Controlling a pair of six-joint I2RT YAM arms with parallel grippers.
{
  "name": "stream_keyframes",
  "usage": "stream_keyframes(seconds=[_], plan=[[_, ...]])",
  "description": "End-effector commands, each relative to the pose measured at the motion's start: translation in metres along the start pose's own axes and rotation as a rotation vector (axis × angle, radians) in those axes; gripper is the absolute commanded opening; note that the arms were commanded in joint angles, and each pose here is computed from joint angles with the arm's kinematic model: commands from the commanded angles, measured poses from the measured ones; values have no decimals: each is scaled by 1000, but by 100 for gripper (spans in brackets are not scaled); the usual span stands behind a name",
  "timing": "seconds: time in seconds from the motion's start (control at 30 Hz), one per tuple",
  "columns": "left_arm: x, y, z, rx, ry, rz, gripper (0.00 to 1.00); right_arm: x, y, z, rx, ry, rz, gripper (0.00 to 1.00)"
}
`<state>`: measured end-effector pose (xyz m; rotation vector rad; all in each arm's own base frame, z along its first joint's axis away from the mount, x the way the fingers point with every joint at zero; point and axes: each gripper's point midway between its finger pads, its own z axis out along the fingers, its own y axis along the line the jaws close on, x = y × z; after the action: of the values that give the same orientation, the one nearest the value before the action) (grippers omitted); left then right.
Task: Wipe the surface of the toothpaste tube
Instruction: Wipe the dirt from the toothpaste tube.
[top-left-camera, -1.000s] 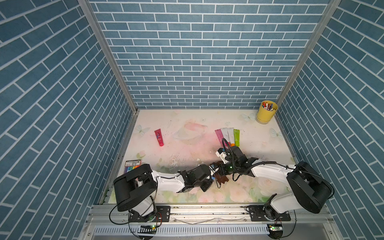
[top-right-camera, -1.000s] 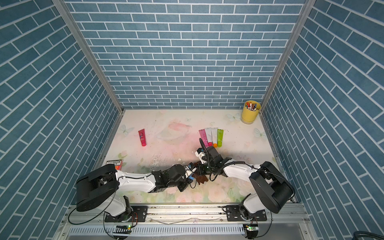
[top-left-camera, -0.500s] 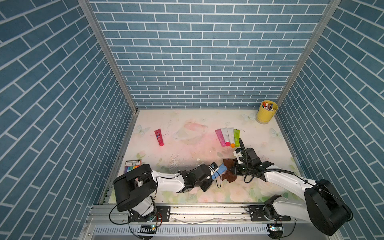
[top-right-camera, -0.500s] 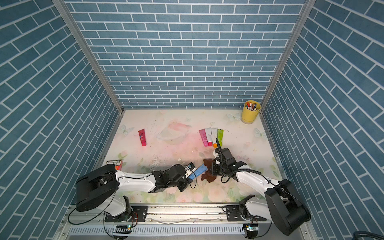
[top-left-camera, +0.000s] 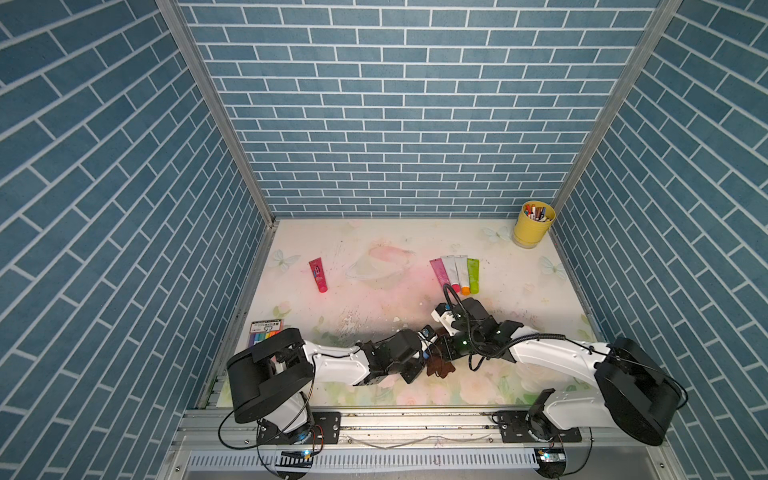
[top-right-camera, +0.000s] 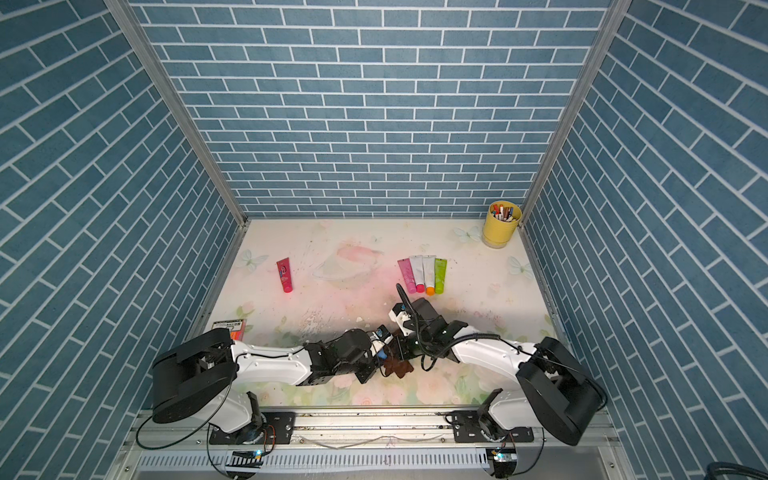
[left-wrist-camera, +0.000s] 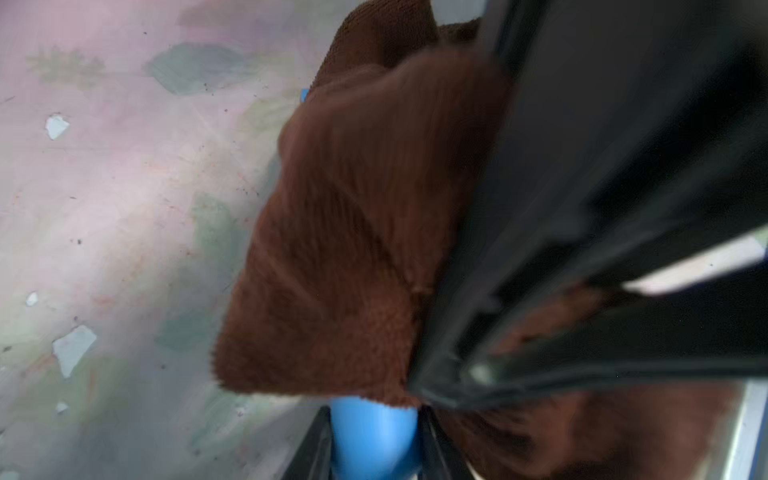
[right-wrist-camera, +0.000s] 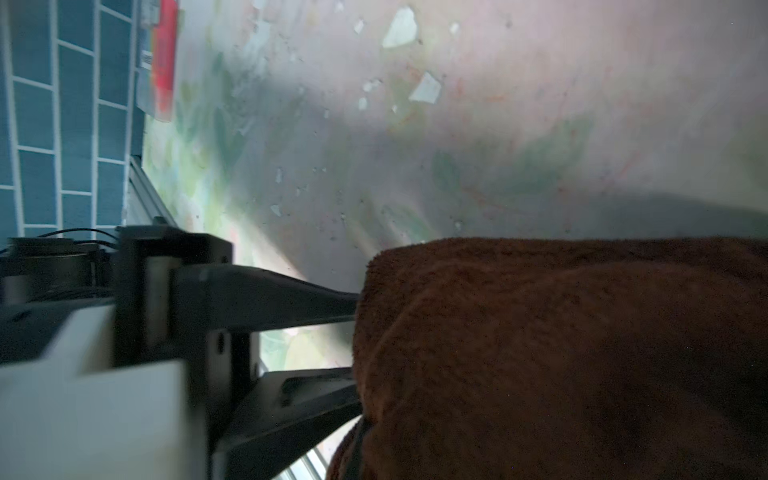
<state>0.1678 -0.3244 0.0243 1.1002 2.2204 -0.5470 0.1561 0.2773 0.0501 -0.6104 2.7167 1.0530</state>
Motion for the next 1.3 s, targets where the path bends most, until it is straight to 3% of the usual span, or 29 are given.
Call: stream_keyframes(seconds=[0.0,0.13,0.23,0.53,0.6,0.73,0.9,1.0,1.17,1.27], plan=[[-4,-2,-2,4,-15,3,0,5,-20,4,74,18,39,0],[-6,-2,-3,6,-19,5,0,9,-72,-4,181,3,182,0],[-5,-3,-4,8,-22,4,0,8,-106,-20,344,-17,218,0],[-7,-3,-7,12,-35,3,0,-10,-125,-46,457,-99,257,0],[-7,-3,-7,11,-34,4,0,-14,-121,-49,444,-116,242,0],[-6,-3,-6,11,-29,5,0,-26,-65,-38,182,-122,130,0],[-6,-3,-5,10,-26,5,0,-13,-2,-16,21,-12,-27,0],[-6,-2,-5,5,-26,3,0,-1,16,-4,-45,49,-59,0],[-7,-3,-5,7,-28,4,0,11,-8,4,55,97,-37,0],[-6,-3,-4,8,-24,5,0,6,-37,0,156,78,42,0]])
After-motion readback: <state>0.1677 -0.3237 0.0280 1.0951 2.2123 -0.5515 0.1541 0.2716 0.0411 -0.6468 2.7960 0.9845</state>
